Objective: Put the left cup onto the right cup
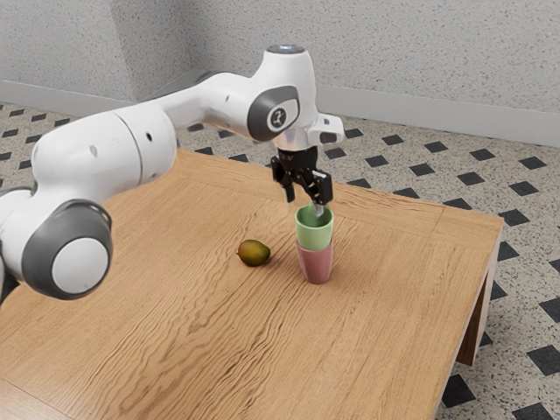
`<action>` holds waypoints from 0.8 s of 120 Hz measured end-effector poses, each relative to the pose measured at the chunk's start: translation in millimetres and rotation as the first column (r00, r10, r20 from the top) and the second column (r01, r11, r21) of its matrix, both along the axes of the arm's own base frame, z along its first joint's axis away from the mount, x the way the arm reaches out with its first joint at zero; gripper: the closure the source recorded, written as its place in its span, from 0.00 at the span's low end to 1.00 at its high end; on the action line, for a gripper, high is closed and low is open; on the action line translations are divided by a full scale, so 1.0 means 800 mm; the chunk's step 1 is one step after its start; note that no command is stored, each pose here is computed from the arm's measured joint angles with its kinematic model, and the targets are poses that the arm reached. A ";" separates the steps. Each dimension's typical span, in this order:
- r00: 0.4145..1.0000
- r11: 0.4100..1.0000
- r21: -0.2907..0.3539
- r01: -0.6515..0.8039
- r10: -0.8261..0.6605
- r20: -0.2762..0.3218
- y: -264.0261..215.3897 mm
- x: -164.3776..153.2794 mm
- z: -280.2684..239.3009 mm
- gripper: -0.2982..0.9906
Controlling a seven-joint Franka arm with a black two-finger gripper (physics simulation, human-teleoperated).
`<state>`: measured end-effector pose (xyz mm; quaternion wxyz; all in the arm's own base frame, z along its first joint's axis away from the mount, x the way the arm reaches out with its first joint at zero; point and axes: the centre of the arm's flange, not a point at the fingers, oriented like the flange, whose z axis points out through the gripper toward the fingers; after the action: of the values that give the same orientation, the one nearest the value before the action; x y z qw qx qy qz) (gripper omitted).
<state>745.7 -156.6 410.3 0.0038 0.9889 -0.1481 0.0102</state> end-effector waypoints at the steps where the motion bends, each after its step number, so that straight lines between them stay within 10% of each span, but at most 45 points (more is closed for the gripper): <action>1: 1.000 1.000 0.000 0.000 0.000 0.001 0.000 0.000 0.001 0.30; 96: 0.998 1.000 0.016 0.019 -0.020 0.065 -0.006 -0.062 0.130 0.25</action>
<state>695.9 -161.5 514.2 -0.0087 0.9865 -0.1580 0.0411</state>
